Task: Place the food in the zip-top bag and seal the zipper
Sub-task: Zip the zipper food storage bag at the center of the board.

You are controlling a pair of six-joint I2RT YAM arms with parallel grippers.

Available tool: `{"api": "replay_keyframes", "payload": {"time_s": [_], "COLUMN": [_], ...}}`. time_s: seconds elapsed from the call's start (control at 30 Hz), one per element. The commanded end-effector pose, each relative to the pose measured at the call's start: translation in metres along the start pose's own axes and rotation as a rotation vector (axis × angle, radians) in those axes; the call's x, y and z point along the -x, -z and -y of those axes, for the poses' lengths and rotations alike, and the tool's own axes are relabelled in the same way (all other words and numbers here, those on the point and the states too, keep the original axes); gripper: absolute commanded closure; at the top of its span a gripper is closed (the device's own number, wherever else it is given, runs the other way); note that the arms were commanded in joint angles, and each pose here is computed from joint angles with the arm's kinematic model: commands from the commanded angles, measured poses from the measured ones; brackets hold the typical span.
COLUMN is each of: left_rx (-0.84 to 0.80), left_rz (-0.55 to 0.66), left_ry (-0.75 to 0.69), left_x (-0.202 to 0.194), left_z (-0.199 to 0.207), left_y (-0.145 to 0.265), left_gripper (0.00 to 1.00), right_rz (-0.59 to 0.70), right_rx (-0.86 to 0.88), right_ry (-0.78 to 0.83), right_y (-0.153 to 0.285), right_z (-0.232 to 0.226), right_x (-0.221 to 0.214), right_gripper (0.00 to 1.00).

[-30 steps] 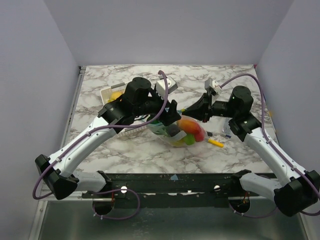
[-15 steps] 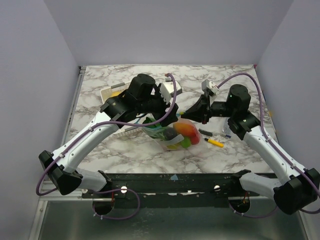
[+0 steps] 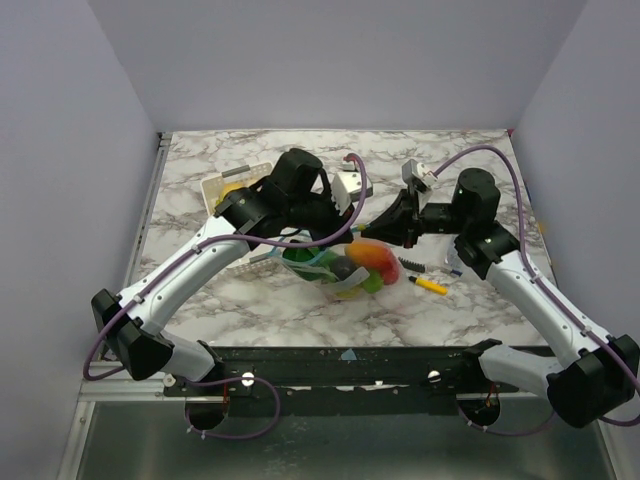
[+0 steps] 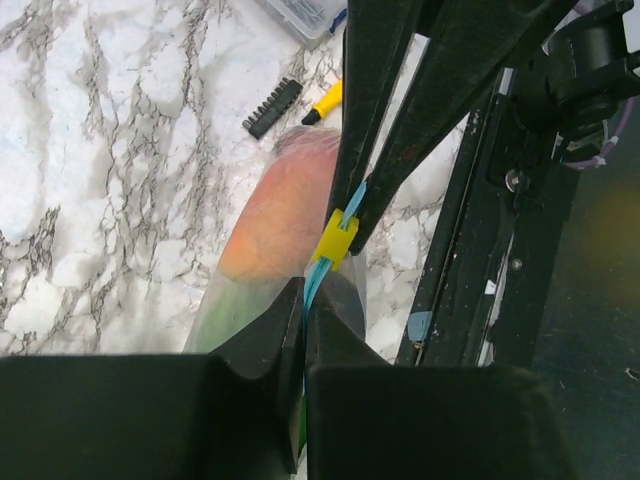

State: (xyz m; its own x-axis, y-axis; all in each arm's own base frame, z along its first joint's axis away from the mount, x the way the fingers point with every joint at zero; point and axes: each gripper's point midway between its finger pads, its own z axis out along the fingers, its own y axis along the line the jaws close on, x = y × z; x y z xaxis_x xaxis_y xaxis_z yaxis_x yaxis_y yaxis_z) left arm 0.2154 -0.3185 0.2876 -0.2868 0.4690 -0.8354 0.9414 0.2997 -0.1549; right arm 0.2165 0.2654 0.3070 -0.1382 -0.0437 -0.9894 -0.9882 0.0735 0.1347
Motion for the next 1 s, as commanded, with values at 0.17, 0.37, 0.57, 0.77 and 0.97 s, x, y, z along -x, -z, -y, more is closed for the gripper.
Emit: {"api": "replay_keyframes", "payload": {"time_s": [0.17, 0.37, 0.57, 0.77, 0.97], "left_rx": [-0.027, -0.048, -0.072, -0.072, -0.079], "left_rz": [0.052, 0.080, 0.069, 0.065, 0.111], "left_ry": [0.009, 0.014, 0.027, 0.030, 0.039], "left_x": [0.005, 0.009, 0.009, 0.010, 0.019], "left_z": [0.009, 0.017, 0.020, 0.021, 0.025], "left_y": [0.014, 0.020, 0.019, 0.023, 0.029], "left_gripper": [1.00, 1.00, 1.00, 0.74, 0.50], "right_rz": [0.022, 0.010, 0.005, -0.010, -0.006], "right_rx": [0.036, 0.080, 0.120, 0.135, 0.131], "right_ry": [0.036, 0.001, -0.004, 0.002, -0.003], "right_y": [-0.001, -0.009, -0.021, -0.024, -0.022], "right_z": [-0.007, -0.003, -0.009, -0.008, -0.011], "right_x": [0.000, -0.008, -0.017, -0.018, -0.022], "right_gripper": [0.62, 0.60, 0.65, 0.99, 0.99]}}
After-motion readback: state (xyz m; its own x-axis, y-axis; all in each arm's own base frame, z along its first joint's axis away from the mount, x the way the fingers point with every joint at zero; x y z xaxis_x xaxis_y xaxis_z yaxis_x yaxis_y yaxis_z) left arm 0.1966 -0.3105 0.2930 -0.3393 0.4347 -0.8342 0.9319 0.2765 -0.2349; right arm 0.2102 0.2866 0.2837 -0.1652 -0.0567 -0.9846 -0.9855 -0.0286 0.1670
